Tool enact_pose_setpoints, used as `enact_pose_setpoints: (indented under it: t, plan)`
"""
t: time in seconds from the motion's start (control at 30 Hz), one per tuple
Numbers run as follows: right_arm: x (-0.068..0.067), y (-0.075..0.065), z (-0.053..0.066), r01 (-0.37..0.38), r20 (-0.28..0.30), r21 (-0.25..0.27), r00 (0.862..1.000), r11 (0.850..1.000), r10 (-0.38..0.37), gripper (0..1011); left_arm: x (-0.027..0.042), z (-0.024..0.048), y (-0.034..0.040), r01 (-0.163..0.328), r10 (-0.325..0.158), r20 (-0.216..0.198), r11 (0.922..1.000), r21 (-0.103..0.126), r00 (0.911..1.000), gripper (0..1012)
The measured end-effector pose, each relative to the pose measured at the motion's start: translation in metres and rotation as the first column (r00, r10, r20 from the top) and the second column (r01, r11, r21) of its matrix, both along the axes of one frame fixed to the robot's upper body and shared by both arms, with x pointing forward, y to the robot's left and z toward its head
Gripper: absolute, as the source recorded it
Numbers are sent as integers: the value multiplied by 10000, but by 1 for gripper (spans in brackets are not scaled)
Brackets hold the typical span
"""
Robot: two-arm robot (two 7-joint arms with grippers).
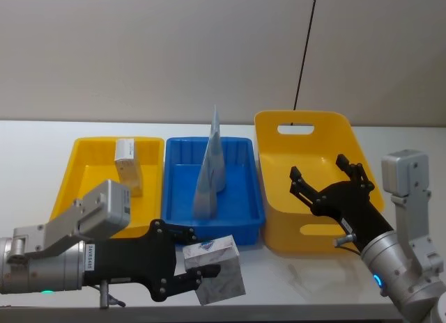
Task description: Bimanual collaborative sorting of washing and personal care products
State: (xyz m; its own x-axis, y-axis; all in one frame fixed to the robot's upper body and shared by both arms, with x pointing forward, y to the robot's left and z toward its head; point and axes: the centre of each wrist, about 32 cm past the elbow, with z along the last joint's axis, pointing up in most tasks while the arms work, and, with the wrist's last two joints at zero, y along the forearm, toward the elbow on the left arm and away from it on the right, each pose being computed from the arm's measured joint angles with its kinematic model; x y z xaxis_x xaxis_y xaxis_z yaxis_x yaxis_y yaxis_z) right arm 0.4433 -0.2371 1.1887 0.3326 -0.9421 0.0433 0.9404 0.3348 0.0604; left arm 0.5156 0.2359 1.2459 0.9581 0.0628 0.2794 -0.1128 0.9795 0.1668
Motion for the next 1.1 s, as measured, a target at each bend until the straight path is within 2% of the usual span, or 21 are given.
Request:
enact_pose_setpoints:
  t: [0.73, 1.1]
  plan:
    - [-4, -4, 3, -62, 1, -1, 10000, 10000, 62, 1002, 17, -7, -42, 14, -14, 7, 10000, -2, 10000, 365]
    - [-25, -111, 55, -919, -32, 139, 9958, 9957, 919, 1002, 19, -8, -46, 9, -9, 8, 10000, -1, 10000, 365]
